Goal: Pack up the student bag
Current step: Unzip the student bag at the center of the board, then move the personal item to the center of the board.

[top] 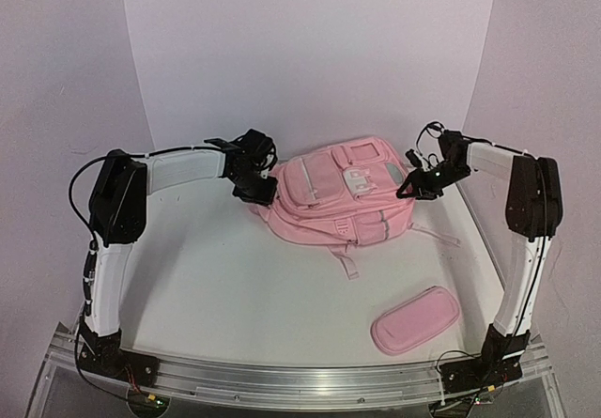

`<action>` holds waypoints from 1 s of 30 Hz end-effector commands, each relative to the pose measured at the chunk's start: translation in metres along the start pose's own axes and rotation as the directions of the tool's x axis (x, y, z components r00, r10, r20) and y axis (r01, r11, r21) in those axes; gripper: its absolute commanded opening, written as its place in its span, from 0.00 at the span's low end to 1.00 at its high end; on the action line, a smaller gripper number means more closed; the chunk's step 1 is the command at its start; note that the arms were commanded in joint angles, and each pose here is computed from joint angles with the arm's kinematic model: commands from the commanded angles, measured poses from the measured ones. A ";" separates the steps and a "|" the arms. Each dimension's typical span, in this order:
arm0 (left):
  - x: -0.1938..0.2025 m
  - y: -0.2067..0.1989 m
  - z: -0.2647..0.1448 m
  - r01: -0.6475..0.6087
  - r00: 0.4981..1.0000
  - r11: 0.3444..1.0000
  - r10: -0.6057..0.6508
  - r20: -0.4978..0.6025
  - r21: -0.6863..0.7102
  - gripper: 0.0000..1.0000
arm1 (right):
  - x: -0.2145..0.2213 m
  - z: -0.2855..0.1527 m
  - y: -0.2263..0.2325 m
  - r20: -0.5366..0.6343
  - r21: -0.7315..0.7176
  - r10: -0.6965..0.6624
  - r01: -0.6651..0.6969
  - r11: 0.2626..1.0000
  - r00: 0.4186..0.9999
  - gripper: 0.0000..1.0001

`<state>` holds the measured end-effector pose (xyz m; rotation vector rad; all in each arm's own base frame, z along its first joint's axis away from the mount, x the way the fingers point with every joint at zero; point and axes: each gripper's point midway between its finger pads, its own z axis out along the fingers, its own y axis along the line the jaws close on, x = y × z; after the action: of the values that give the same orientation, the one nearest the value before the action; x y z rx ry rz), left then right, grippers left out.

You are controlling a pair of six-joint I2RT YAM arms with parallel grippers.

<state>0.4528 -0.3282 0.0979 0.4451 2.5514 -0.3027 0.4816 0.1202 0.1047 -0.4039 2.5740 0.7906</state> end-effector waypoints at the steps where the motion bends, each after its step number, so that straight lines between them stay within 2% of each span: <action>1: -0.018 0.003 -0.049 0.039 0.999 0.999 -0.039 0.038 0.004 0.52 | 0.007 -0.045 -0.019 -0.070 0.130 -0.153 0.161 0.978 0.986 0.76; 2: -0.011 -0.003 -0.057 0.044 0.999 0.999 -0.045 0.029 0.029 0.61 | 0.013 -0.059 -0.018 -0.090 0.118 -0.181 0.191 0.975 0.979 0.85; 4: 0.002 -0.022 -0.078 0.027 0.999 0.995 -0.030 0.027 0.097 0.86 | 0.033 -0.084 -0.010 -0.140 0.076 -0.264 0.276 0.958 0.954 0.95; 6: 0.024 -0.036 -0.090 0.010 1.000 0.990 -0.010 -0.006 0.139 0.99 | 0.063 -0.106 0.002 -0.197 -0.006 -0.377 0.383 0.924 0.905 0.98; 8: 0.044 -0.044 -0.095 0.015 0.999 0.988 -0.007 -0.050 0.153 1.00 | 0.108 -0.121 0.018 -0.286 -0.128 -0.476 0.459 0.879 0.831 0.98; 11: 0.061 -0.051 -0.096 0.040 0.995 0.985 -0.025 -0.092 0.166 1.00 | 0.166 -0.139 0.035 -0.350 -0.288 -0.665 0.600 0.746 0.659 0.98; 14: 0.063 -0.055 -0.094 0.077 0.993 0.980 -0.060 -0.097 0.182 1.00 | 0.205 -0.144 0.036 -0.379 -0.356 -0.762 0.677 0.644 0.525 0.98; 20: 0.061 -0.060 -0.085 0.144 0.988 0.968 -0.128 -0.090 0.204 1.00 | 0.237 -0.125 0.013 -0.429 -0.363 -0.800 0.731 0.578 0.419 0.98; 30: 0.066 -0.056 -0.082 0.196 0.979 0.962 -0.182 -0.091 0.190 1.00 | 0.282 -0.090 0.023 -0.424 -0.488 -0.880 0.765 0.421 0.213 0.98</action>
<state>0.3386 -0.3382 0.1292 0.3322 2.6826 -0.5995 0.2043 0.0363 0.0628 -2.1077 2.2762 0.5528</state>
